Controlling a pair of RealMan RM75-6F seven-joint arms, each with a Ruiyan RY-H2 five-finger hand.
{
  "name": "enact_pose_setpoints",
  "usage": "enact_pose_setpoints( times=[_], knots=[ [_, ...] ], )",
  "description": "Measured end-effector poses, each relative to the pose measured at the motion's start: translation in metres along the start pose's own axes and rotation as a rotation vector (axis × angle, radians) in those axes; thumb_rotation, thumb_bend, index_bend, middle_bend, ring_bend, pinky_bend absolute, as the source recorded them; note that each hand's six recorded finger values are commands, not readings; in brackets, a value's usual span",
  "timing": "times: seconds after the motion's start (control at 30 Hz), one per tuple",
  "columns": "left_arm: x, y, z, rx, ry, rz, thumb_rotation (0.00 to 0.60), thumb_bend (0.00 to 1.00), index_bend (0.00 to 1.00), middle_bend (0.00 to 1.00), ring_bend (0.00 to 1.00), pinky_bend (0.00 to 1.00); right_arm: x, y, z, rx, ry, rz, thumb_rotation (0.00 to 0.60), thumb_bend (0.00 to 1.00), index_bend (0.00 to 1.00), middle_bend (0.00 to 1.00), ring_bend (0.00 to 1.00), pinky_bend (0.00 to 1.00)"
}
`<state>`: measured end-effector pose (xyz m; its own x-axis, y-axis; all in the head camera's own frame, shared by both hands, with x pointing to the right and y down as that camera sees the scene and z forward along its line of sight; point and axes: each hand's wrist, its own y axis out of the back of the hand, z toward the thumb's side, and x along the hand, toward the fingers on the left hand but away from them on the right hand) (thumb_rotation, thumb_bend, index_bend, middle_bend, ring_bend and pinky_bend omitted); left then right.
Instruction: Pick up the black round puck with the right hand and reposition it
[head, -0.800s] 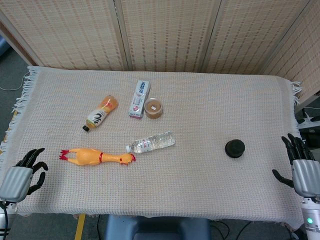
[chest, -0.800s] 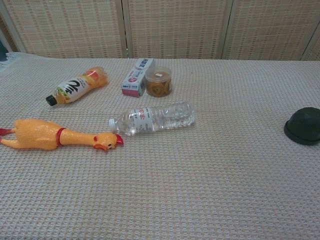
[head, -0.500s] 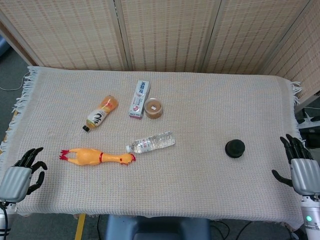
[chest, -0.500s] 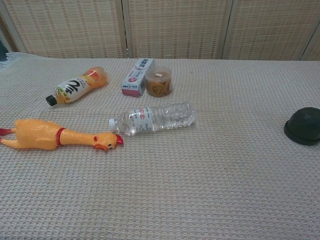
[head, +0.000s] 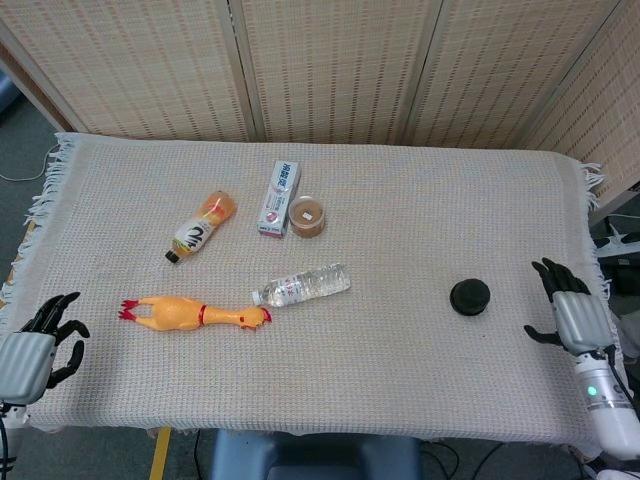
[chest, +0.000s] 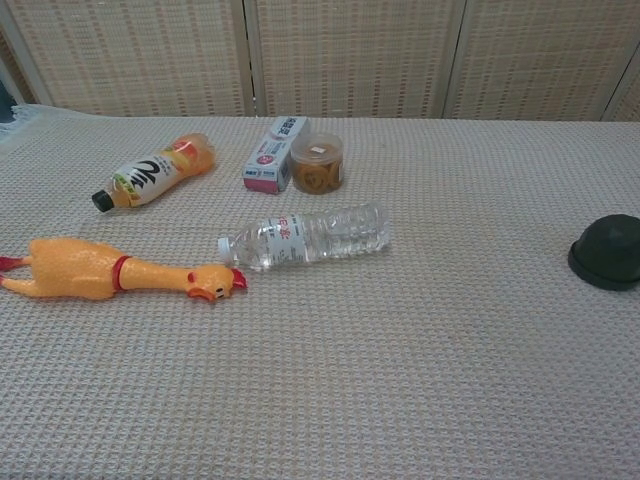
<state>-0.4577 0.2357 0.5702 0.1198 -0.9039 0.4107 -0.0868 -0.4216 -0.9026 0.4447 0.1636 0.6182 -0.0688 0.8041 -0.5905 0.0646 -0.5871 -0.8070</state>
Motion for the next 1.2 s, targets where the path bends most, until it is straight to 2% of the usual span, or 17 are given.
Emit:
enact_pose_setpoints(
  times=[0.23, 0.63, 0.9, 1.2],
  knots=[
    [-0.002, -0.001, 0.0, 0.002, -0.002, -0.007, 0.6, 0.52, 0.51, 0.12, 0.11, 0.4, -0.041, -0.021, 0.022, -0.019, 0.005, 0.129, 0.6, 0.12, 0.0, 0.0, 0.0, 0.15],
    [-0.002, 0.0, -0.001, -0.006, 0.0, -0.009, 0.6, 0.52, 0.52, 0.12, 0.11, 0.4, -0.075, -0.047, 0.055, -0.061, 0.037, 0.266, 0.6, 0.12, 0.0, 0.0, 0.0, 0.15],
    [-0.002, 0.001, -0.002, -0.01, 0.003, -0.006, 0.6, 0.52, 0.52, 0.12, 0.12, 0.4, -0.086, -0.062, 0.069, -0.079, 0.043, 0.324, 0.6, 0.12, 0.03, 0.01, 0.0, 0.14],
    [-0.002, 0.001, -0.003, -0.012, 0.005, -0.004, 0.6, 0.52, 0.52, 0.12, 0.12, 0.4, -0.086, -0.068, 0.074, -0.087, 0.054, 0.339, 0.6, 0.12, 0.12, 0.13, 0.05, 0.16]
  ],
)
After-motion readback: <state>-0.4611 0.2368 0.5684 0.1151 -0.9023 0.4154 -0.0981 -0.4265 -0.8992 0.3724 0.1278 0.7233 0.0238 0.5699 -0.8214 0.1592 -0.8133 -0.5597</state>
